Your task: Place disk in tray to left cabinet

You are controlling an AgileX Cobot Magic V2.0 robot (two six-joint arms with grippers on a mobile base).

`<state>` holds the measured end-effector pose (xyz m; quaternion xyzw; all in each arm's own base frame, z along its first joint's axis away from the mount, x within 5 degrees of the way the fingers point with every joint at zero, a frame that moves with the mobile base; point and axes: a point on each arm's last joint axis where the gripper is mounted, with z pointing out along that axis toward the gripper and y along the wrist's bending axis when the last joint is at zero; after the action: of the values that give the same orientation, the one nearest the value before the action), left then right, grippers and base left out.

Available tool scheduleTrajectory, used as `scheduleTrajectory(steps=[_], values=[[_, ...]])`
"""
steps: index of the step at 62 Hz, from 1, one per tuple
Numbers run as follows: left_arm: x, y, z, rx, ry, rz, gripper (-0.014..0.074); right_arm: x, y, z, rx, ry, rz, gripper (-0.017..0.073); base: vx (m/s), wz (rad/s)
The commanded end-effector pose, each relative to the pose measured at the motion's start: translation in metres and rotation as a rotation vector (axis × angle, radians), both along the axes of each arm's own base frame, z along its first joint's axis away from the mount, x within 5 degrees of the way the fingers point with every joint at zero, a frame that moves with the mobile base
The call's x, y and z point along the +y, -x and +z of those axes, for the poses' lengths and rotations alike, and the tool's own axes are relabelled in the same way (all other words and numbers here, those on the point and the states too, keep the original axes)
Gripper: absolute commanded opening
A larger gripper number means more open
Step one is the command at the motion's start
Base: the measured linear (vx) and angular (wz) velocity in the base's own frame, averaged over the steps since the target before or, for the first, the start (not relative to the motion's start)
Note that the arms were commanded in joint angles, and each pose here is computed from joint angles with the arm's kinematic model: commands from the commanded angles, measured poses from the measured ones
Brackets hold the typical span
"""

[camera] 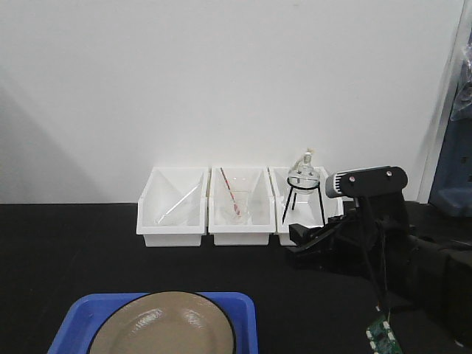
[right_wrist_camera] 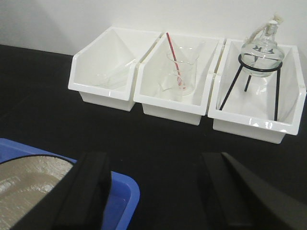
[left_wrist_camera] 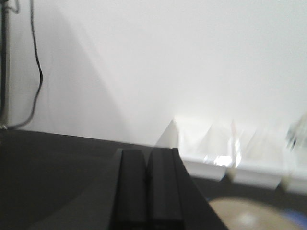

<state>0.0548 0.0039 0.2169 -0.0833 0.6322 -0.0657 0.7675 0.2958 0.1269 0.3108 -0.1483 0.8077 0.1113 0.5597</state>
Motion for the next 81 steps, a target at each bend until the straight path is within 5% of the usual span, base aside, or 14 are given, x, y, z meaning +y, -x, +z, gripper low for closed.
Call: scheduleTrajectory(steps=[1, 16, 27, 35, 45, 52, 63, 74, 81], values=[[0.0, 0.007, 0.029, -0.081, 0.161, -0.034, -0.0003, -0.004, 0.01, 0.022, -0.072, -0.013, 0.028, 0.047, 0.0, 0.0], [-0.017, -0.003, 0.088, 0.338, -0.001, -0.193, -0.0003, -0.004, 0.01, 0.022, -0.061, -0.04, 0.015, 0.047, 0.0, 0.0], [-0.018, -0.068, 0.117, 0.697, -0.07, -0.226, -0.0003, -0.004, 0.01, 0.022, -0.053, -0.061, 0.009, 0.047, 0.0, 0.0], [-0.015, -0.126, 0.12, 0.831, -0.11, -0.211, -0.0003, -0.004, 0.01, 0.022, -0.047, -0.074, 0.004, 0.047, 0.0, 0.0], [-0.015, -0.188, 0.102, 0.982, -0.093, -0.223, 0.0003, -0.004, 0.01, 0.022, -0.039, -0.093, -0.003, 0.047, 0.0, 0.0], [-0.015, -0.224, 0.078, 1.094, -0.129, -0.253, 0.0053, -0.004, 0.01, 0.022, -0.039, -0.092, -0.004, 0.047, 0.0, 0.0], [-0.015, -0.271, 0.046, 1.177, -0.144, -0.268, 0.0232, -0.004, 0.01, 0.022, -0.04, -0.091, -0.005, 0.047, 0.0, 0.0], [-0.016, -0.301, 0.022, 1.184, -0.07, -0.257, 0.0441, -0.005, 0.01, 0.022, -0.041, -0.083, -0.011, 0.047, 0.0, 0.0], [-0.016, -0.312, 0.007, 1.209, -0.059, -0.256, 0.05, -0.007, 0.009, 0.021, -0.044, -0.067, -0.027, 0.047, 0.0, 0.0]])
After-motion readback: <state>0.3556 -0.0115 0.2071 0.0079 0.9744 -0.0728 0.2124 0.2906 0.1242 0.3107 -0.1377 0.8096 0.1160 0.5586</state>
